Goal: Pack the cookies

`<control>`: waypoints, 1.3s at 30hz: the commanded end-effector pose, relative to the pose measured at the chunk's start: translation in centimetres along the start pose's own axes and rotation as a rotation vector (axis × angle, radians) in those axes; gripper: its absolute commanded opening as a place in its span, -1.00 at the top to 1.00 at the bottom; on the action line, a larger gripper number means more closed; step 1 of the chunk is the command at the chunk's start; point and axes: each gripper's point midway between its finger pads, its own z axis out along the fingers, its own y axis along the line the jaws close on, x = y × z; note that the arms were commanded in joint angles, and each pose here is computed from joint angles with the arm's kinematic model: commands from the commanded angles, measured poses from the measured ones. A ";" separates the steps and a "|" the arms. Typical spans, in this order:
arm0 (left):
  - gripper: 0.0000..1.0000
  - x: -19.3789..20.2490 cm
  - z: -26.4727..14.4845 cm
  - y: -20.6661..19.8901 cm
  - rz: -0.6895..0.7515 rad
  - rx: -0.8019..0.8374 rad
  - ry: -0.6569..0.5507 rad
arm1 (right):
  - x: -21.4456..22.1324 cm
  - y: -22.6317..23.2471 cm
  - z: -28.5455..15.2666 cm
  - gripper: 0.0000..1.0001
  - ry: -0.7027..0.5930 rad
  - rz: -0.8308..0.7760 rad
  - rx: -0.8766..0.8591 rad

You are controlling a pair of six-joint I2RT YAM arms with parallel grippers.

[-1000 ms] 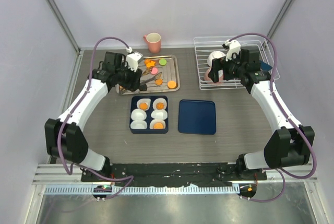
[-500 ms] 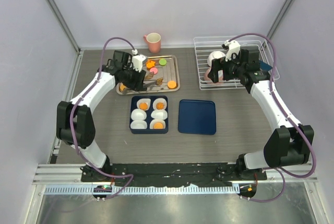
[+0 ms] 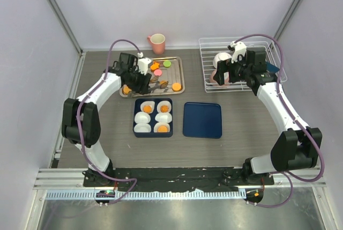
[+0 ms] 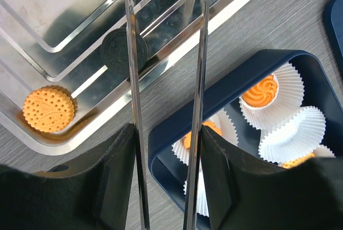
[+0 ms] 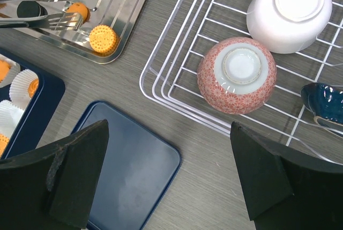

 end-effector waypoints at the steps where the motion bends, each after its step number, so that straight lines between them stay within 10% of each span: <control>1: -0.06 -3.0 -0.2 0.4 0.027 -0.006 -0.084 | -0.7 0.1 -0.1 -0.99 -0.021 -0.010 -0.010; 39: 0.35 -5.7 -6.1 -1.4 0.052 -0.010 -0.212 | 0.0 -0.1 0.5 -1.00 0.001 -0.007 -0.011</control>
